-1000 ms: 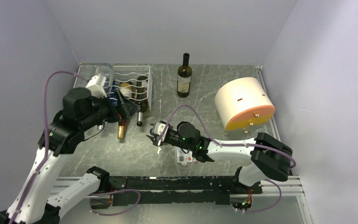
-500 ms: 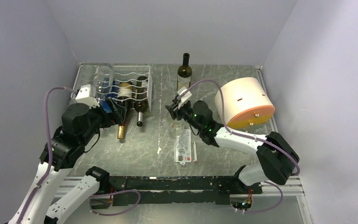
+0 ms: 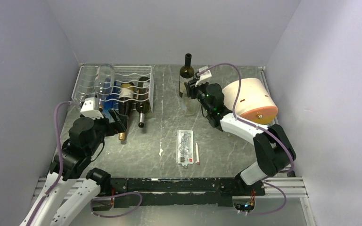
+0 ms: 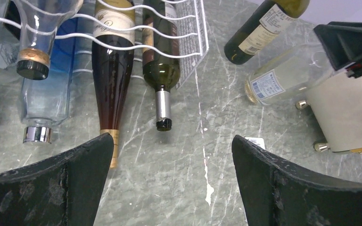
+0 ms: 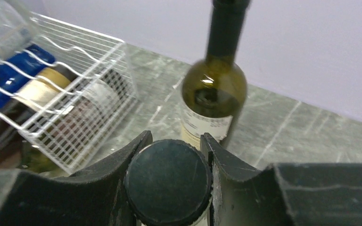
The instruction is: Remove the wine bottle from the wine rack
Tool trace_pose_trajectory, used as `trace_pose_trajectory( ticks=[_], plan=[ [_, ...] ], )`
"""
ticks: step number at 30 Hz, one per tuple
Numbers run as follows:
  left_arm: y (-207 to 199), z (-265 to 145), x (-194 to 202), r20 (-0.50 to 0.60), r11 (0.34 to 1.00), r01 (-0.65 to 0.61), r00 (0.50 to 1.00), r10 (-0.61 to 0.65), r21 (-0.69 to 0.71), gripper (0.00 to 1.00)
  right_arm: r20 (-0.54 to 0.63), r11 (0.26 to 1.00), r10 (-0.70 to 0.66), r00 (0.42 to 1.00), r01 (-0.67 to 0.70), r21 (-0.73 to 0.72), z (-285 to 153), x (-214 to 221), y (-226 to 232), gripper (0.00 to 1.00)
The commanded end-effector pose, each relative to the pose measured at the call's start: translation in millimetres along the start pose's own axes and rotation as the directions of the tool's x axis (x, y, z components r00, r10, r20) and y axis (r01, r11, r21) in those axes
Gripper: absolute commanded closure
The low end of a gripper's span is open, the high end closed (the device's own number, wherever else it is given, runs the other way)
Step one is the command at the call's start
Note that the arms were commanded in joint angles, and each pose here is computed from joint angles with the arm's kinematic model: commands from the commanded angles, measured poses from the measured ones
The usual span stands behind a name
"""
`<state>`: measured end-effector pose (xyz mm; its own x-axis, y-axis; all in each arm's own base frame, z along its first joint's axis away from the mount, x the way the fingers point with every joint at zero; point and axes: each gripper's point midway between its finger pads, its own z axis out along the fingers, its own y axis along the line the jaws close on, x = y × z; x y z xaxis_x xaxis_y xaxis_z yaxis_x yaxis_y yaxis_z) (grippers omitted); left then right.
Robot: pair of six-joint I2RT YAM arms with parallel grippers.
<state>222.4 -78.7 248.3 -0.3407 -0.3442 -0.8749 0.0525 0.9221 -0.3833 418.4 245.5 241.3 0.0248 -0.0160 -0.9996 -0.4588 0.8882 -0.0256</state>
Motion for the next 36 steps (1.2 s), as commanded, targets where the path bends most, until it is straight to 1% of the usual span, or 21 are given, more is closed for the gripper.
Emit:
trace_pose_trajectory(
  ticks=[1, 4, 6, 7, 13, 15, 23, 30, 31, 33, 34, 36],
  plan=[
    [-18.7, -2.0, -18.4, 0.081, 0.995, -0.022, 0.997, 0.014, 0.099, 0.01, 0.264, 0.995, 0.018, 0.964, -0.044, 0.093, 9.3, -84.3, -34.0, 1.0],
    [-17.3, -0.6, -16.8, 0.072, 0.996, -0.022, 0.997, 0.016, 0.09, 0.01, 0.257, 0.988, 0.004, 0.966, -0.043, 0.146, 10.8, -82.5, -47.6, 1.0],
    [-18.5, -0.1, -16.4, 0.068, 0.995, -0.027, 0.997, 0.02, 0.095, 0.01, 0.265, 0.987, 0.002, 0.964, -0.045, 0.156, 11.7, -81.1, -49.7, 1.0],
    [-18.0, 0.3, -16.4, 0.068, 0.995, -0.025, 0.997, 0.019, 0.092, 0.01, 0.267, 0.982, -0.008, 0.964, -0.043, 0.185, 12.6, -79.3, -63.6, 1.0],
    [-16.8, -0.6, -16.7, 0.074, 0.996, -0.021, 0.997, 0.014, 0.088, 0.01, 0.253, 0.969, -0.046, 0.966, -0.018, 0.245, 28.8, -68.3, -87.5, 1.0],
    [-16.6, -1.1, -17.2, 0.078, 0.996, -0.02, 0.997, 0.013, 0.089, 0.01, 0.263, 0.963, -0.065, 0.963, -0.008, 0.268, 37.6, -74.8, -93.8, 1.0],
    [-19.5, -0.8, -15.9, 0.077, 0.994, -0.02, 0.997, 0.012, 0.107, 0.01, 0.283, 0.96, -0.083, 0.956, 0.001, 0.281, 51.7, -72.4, -109.8, 1.0],
    [-18.6, 1.3, -14.7, 0.07, 0.995, -0.022, 0.997, 0.015, 0.099, 0.01, 0.254, 0.959, -0.081, 0.964, 0.006, 0.284, 54.5, -53.6, -114.2, 1.0],
    [-18.1, 1.8, -14.5, 0.069, 0.995, -0.022, 0.997, 0.015, 0.096, 0.01, 0.248, 0.958, -0.08, 0.965, 0.006, 0.287, 54.1, -50.8, -114.8, 0.99],
    [-18.4, 1.9, -14.3, 0.069, 0.995, -0.022, 0.998, 0.015, 0.097, 0.01, 0.236, 0.955, -0.08, 0.968, 0.006, 0.298, 53.2, -43.9, -116.7, 0.86],
    [-18.5, 1.9, -14.2, 0.069, 0.995, -0.022, 0.998, 0.015, 0.098, 0.01, 0.231, 0.953, -0.084, 0.969, 0.01, 0.304, 51.9, -40.7, -117.6, 0.75],
    [-19.1, 2.4, -13.7, 0.066, 0.995, -0.022, 0.998, 0.016, 0.1, 0.01, 0.222, 0.95, -0.087, 0.971, 0.014, 0.313, 49.9, -36.7, -118.9, 0.58]
  ],
)
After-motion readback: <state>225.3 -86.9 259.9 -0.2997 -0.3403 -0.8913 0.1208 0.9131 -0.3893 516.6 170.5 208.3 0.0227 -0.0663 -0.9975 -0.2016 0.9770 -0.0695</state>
